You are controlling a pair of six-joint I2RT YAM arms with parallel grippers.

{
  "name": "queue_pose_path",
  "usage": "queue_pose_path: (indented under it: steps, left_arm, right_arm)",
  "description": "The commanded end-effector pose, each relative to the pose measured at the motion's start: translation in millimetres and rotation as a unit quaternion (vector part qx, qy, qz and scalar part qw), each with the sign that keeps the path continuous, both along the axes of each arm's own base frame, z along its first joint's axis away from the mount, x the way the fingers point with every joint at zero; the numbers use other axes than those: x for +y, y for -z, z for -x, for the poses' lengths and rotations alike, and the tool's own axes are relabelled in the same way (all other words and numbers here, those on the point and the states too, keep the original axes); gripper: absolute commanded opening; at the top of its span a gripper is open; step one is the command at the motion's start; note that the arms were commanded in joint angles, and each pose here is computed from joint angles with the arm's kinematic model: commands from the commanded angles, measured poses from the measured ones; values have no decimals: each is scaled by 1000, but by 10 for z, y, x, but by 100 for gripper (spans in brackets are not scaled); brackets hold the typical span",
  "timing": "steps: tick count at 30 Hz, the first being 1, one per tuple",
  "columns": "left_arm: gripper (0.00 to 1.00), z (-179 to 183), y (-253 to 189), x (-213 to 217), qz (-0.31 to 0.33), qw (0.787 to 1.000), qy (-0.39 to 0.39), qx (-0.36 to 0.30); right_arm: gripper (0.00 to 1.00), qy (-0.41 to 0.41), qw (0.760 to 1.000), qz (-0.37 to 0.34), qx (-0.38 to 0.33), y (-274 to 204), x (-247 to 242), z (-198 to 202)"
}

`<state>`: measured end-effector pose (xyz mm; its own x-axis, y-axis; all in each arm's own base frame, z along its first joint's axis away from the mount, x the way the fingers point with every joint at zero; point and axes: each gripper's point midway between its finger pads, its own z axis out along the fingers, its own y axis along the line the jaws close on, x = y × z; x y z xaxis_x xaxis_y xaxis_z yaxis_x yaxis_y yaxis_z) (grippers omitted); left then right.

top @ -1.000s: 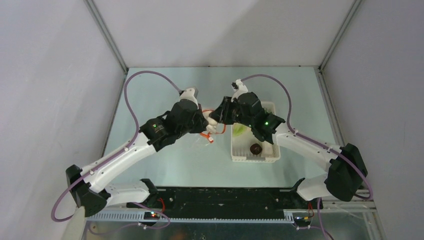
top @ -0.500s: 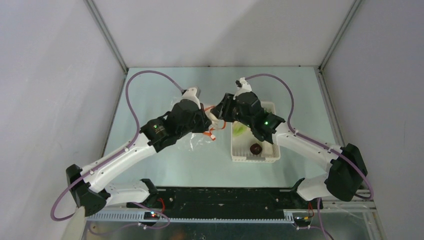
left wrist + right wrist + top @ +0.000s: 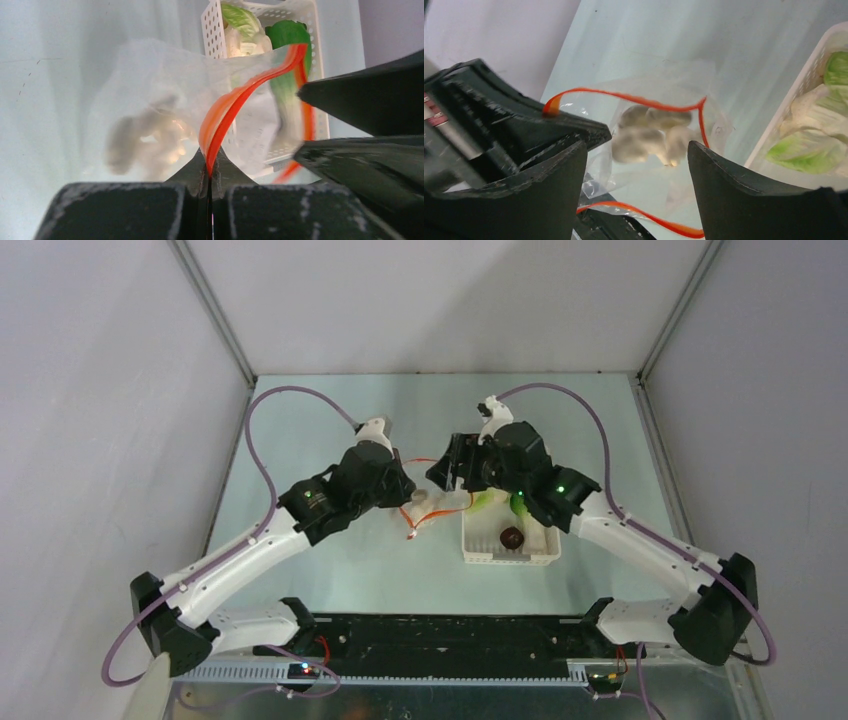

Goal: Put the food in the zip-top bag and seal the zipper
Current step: Place the fake vegetable in the zipper food storage bag.

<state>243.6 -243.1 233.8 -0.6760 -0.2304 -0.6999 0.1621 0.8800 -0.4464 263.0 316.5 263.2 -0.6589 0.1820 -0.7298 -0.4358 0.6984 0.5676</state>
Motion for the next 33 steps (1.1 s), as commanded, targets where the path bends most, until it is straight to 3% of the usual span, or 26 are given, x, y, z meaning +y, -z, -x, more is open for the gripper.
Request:
queue_pose_path:
  steps: [1, 5, 9, 12, 16, 23, 33]
  left_arm:
    - [0, -19, -181, 25, 41, 999, -10, -18]
    - [0, -19, -165, 29, 46, 999, -9, -18]
    - [0, -42, -143, 50, 44, 999, -14, -17]
    - [0, -65, -111, 68, 39, 999, -20, -13]
    - [0, -128, -44, 180, 21, 999, -46, -5]
    - [0, -203, -58, 460, -9, 996, -88, -9]
    - [0, -234, -147, 839, -49, 989, -136, -25]
  right_arm:
    - [79, -13, 999, -20, -38, -417, -175, 78]
    - [80, 0, 998, -35, -44, -517, -356, 108]
    - [88, 24, 998, -50, -42, -546, -557, 96]
    - [96, 40, 997, -61, -34, -496, -732, 59]
    - [99, 77, 996, -48, -7, -281, -979, -4]
    - [99, 177, 979, 86, 50, 414, -1528, -92]
    - [99, 96, 966, 205, 127, 1174, -1366, 179]
